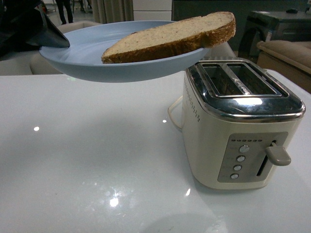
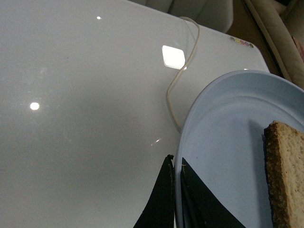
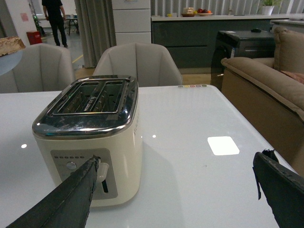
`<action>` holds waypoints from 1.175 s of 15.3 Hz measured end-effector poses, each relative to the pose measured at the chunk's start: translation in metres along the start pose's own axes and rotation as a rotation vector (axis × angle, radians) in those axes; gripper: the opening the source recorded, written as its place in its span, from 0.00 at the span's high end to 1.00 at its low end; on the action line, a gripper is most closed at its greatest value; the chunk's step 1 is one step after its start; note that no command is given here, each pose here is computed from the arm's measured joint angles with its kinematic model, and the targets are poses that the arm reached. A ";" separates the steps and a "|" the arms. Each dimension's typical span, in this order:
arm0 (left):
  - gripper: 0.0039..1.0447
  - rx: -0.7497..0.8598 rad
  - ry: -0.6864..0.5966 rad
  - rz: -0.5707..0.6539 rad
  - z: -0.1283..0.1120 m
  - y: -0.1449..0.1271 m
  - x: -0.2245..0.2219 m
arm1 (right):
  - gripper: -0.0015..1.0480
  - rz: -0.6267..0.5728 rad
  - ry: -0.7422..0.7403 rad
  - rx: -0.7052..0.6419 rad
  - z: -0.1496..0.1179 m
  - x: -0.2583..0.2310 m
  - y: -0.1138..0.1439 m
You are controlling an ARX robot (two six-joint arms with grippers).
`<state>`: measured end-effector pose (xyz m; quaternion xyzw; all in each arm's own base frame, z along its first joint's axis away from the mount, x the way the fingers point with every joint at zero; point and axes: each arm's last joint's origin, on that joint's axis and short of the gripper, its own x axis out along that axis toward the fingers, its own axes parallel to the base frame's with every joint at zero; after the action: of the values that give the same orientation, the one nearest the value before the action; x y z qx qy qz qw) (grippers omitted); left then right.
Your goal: Left arm holds plate, right arm toasts bread
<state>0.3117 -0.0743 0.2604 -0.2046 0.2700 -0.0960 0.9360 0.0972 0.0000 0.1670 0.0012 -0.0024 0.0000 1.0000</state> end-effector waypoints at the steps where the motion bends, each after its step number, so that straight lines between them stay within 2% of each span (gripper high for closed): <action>1: 0.98 0.000 0.000 0.000 0.000 0.000 0.000 | 0.06 0.000 0.000 0.000 0.000 0.000 0.000; 7: 0.98 0.000 0.000 0.000 0.000 0.000 0.000 | 0.06 0.000 0.000 0.000 0.000 0.000 0.000; 9: 0.98 0.000 0.000 0.001 0.000 0.000 0.000 | 0.06 -0.009 0.272 0.013 0.002 0.005 -0.002; 10: 0.98 0.000 0.000 -0.001 0.000 0.000 0.000 | 0.06 -0.012 0.256 0.014 0.013 0.010 -0.003; 13: 0.98 0.000 -0.001 -0.001 0.000 0.000 0.000 | 0.06 0.030 0.083 0.006 0.074 0.032 0.004; 16: 0.98 0.000 -0.001 0.000 0.000 0.000 0.000 | 0.06 0.085 0.029 0.006 0.126 0.076 0.024; 18: 0.98 0.000 0.000 0.000 0.000 0.000 0.000 | 0.06 0.141 0.030 0.033 0.150 0.095 0.041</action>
<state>0.3116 -0.0743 0.2603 -0.2046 0.2698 -0.0960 0.9360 0.1917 0.0401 0.3174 0.0177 0.0124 0.0705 0.9973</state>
